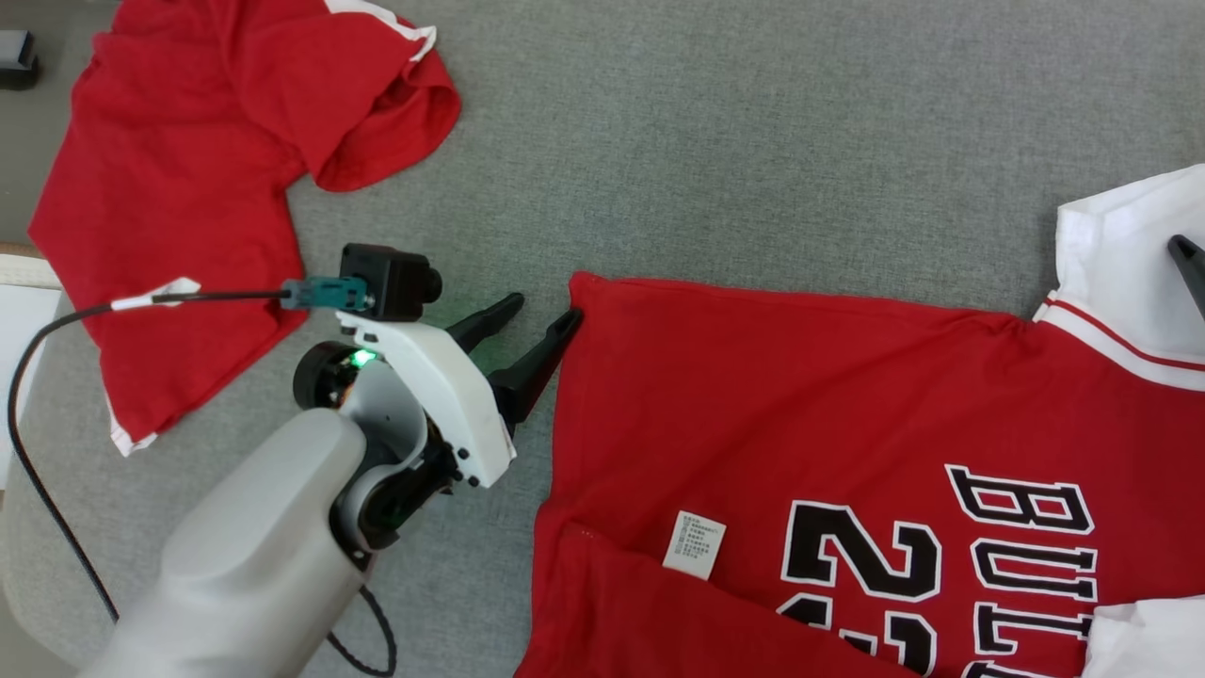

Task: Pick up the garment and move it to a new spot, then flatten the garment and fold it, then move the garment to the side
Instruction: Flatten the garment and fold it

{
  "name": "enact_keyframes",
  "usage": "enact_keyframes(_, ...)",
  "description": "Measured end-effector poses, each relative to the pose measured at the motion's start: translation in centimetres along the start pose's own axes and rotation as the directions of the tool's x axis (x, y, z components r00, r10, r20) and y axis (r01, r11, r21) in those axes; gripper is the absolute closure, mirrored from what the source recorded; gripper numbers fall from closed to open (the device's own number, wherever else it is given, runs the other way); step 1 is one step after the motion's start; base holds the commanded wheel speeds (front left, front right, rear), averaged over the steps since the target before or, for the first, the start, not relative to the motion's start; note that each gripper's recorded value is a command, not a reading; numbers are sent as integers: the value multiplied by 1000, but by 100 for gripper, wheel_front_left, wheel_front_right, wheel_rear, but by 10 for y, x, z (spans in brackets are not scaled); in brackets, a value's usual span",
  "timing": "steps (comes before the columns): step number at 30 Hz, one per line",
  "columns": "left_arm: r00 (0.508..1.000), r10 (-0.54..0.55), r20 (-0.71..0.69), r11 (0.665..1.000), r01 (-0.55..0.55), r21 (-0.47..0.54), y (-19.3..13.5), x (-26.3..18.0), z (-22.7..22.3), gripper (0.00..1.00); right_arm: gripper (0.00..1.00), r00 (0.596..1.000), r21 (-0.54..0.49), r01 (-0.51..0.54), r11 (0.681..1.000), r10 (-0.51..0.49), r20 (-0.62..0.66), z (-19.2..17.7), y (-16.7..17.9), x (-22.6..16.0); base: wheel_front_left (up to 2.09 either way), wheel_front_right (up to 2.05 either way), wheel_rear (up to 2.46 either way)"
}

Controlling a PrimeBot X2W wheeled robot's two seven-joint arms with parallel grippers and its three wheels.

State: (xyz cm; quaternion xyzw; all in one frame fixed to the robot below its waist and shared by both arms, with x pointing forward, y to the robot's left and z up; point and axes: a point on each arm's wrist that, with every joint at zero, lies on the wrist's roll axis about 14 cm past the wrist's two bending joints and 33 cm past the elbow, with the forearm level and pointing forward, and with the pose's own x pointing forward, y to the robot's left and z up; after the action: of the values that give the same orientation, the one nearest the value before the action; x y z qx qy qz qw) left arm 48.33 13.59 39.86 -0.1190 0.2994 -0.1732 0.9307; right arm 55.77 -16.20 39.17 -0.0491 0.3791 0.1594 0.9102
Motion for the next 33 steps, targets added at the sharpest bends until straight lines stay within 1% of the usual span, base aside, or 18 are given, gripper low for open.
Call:
enact_keyframes(5, 999, -35, -21, 999, 35, -10, -7, 2, 0, 0, 0, 1000, 10, 0, 1000, 0, -19, -2, 0, 1, 0, 0, 0)
enact_keyframes(17, 995, -81, -66, 996, 82, 24, -18, 10, -3, 0, 0, 1000, 16, 1, 1000, -1, -27, -8, -2, 0, 0, 0, 0)
enact_keyframes(27, 984, -139, -107, 988, 145, 53, -35, 21, -6, 0, 0, 999, 33, -40, 999, 41, -35, -9, 12, 9, 0, 0, 0)
enact_keyframes(28, 982, -149, -114, 986, 156, 55, -38, 22, -7, 53, 60, 998, 36, -52, 998, 54, -34, -8, 16, 10, 0, 0, 0)
enact_keyframes(29, 980, -159, -120, 985, 166, 53, -40, 23, -8, 81, 100, 997, 41, -63, 997, 64, -32, -7, 18, 11, 0, 0, 0)
enact_keyframes(30, 978, -168, -123, 983, 175, 52, -42, 23, -8, 100, 100, 997, 50, -73, 996, 74, -29, -6, 20, 12, 0, 0, 0)
enact_keyframes(33, 966, -213, -145, 974, 222, 50, -54, 23, -12, 100, 100, 995, 71, -101, 992, 102, -17, -3, 27, 14, 0, 0, 0)
